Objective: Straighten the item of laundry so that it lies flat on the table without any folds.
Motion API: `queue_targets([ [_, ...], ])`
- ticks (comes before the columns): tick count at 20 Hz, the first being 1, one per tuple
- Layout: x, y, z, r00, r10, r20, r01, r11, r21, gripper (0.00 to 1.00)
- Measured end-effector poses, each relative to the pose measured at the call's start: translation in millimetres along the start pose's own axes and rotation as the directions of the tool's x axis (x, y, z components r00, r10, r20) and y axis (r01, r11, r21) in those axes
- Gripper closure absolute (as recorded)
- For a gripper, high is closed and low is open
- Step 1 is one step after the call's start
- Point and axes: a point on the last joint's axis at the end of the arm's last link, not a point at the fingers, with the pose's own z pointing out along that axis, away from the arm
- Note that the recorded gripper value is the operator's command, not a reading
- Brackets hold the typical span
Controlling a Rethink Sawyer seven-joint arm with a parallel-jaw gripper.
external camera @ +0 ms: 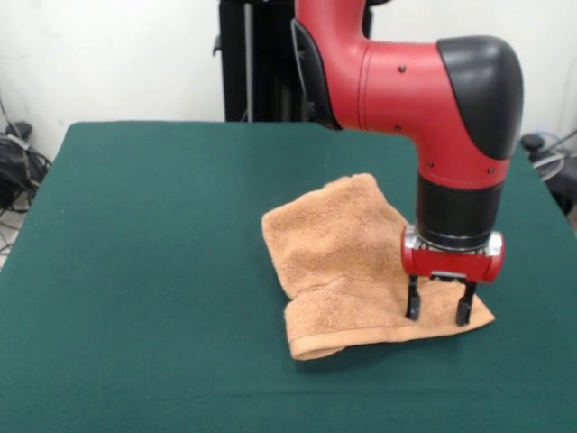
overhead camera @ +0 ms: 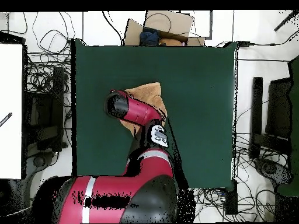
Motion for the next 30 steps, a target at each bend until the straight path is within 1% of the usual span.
queue_targets([
  [22,3.2,4.7,-0.2,0.999,0.034,0.004,-0.034,0.999,-0.003,0.0],
  [30,9.2,19.9,-0.6,0.999,0.044,-0.004,-0.044,0.999,-0.012,0.0],
])
